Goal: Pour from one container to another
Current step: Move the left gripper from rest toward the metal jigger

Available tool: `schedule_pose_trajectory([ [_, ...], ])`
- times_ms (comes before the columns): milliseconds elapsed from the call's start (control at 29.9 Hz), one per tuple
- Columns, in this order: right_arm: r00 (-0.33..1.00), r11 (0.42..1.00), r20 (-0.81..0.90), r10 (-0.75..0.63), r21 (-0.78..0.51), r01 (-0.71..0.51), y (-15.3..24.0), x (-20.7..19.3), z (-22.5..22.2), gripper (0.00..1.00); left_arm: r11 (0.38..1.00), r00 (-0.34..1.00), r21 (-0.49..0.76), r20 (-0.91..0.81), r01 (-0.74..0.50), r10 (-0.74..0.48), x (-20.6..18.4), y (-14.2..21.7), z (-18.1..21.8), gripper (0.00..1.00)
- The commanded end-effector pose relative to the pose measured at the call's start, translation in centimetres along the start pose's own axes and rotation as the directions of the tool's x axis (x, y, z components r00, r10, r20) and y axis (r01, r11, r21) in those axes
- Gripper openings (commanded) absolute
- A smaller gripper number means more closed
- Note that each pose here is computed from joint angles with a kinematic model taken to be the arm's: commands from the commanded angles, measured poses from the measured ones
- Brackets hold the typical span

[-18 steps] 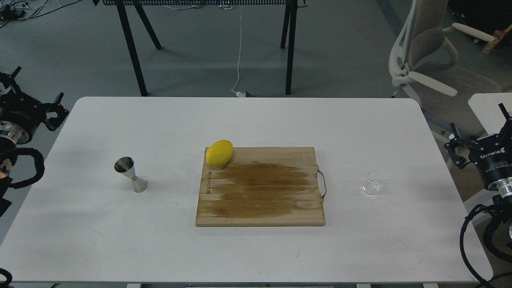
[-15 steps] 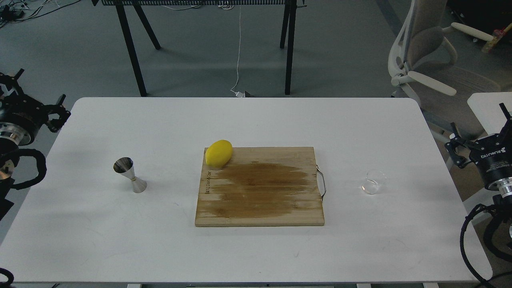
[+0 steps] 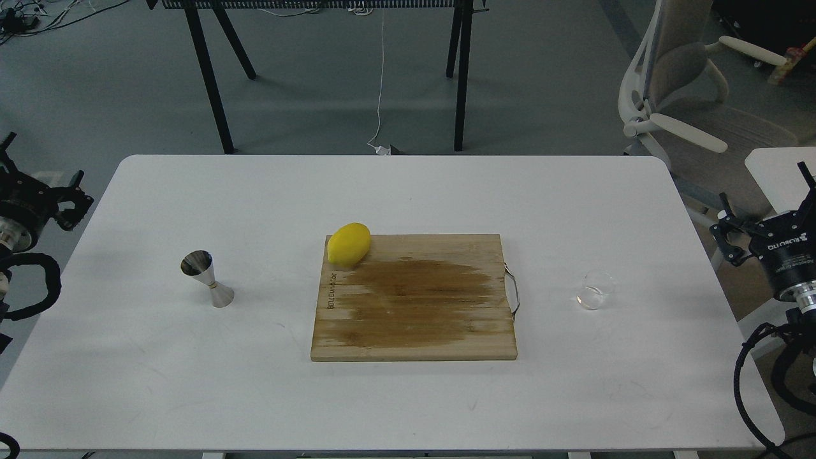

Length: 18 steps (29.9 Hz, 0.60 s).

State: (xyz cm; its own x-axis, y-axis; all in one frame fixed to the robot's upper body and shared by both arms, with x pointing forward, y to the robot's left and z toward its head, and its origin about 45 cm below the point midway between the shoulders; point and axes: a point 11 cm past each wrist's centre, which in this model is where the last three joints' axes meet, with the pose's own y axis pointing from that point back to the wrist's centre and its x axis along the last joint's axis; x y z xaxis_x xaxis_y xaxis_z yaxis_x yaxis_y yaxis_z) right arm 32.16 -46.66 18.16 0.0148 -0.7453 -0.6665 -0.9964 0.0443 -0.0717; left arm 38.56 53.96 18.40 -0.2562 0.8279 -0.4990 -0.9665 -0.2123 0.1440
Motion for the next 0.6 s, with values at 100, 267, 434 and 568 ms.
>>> schedule_pose_trajectory([
  [100, 1.0, 1.0, -0.005, 0.008, -0.003, -0.008, 0.2, 0.3, 0.0, 0.99, 0.993, 0.979, -0.086, 0.192, 0.085, -0.067, -2.0, -0.8, 2.0, 1.0],
  [267, 1.0, 1.0, -0.004, 0.008, -0.003, -0.008, 0.3, 0.3, 0.0, 0.99, 0.968, 0.891, -0.078, 0.415, 0.238, -0.186, -6.3, -2.4, 3.7, 1.0],
  [434, 1.0, 1.0, -0.005, 0.009, -0.002, -0.009, 0.3, 0.3, 0.0, 0.99, 0.96, 0.795, 0.047, 0.55, 0.277, -0.256, -7.1, -2.5, 2.1, 1.0],
  [568, 1.0, 1.0, -0.006, 0.019, -0.008, -0.019, 0.7, 0.7, 0.1, 0.99, 0.947, 0.693, 0.164, 0.649, 0.275, -0.314, -6.7, -2.1, 0.6, 1.0],
])
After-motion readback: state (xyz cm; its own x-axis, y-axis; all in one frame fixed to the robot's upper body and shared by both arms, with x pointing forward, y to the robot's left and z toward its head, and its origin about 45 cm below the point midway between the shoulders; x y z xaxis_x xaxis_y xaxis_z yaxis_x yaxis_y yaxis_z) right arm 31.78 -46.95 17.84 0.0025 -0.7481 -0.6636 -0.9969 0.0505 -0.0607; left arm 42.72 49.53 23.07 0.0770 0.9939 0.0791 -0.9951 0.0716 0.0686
